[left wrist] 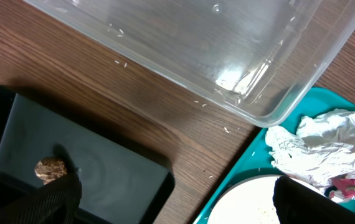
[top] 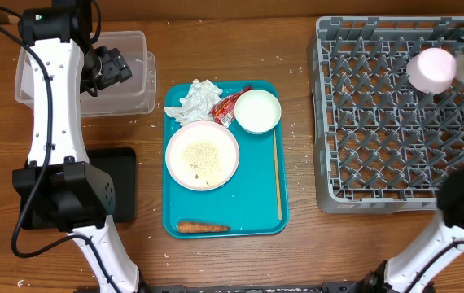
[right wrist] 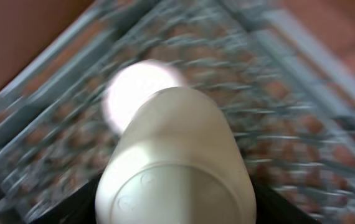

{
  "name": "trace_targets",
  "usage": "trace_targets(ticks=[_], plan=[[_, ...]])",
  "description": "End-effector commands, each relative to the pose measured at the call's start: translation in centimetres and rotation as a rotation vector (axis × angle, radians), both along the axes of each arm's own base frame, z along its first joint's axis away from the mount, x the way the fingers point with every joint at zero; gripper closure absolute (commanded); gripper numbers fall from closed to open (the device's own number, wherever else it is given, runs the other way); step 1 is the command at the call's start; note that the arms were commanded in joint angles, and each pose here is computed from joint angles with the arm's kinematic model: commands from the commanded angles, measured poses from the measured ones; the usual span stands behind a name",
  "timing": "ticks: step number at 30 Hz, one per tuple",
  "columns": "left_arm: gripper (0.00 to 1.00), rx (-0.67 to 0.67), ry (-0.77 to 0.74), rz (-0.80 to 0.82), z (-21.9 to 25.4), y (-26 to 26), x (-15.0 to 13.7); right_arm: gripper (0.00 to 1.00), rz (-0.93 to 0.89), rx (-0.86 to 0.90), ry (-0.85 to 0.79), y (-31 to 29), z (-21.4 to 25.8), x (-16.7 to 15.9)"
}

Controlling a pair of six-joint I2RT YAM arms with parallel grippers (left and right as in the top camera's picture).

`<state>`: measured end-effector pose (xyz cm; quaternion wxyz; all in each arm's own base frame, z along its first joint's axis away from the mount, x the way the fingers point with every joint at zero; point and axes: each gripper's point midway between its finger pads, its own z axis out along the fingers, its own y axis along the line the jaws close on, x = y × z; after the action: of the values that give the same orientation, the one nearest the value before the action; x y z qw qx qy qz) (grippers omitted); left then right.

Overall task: Sort waste into correct bins and load items into the dishwasher
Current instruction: 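Lift the white cup with the right gripper over the dish rack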

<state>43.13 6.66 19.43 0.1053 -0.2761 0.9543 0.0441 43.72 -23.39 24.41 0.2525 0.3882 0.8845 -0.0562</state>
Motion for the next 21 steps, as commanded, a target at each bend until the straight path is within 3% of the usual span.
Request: trace_targets(ticks=[1, 8, 21], plan=[[0.0, -0.003, -0.01, 0.013, 0.1, 0.0, 0.2, 0.4, -0.081, 0.024, -0.007, -3.4, -0.7, -1.4], [0.0, -0.003, -0.01, 0.013, 0.1, 0.0, 0.2, 0.37, -0.178, 0.077, 0.044, -7.4, -3.6, -3.9], [0.0, -0.003, -0.01, 0.013, 0.1, 0.0, 0.2, 0.31, -0.142, 0.162, 0.029, -6.2, -4.5, -3.4]])
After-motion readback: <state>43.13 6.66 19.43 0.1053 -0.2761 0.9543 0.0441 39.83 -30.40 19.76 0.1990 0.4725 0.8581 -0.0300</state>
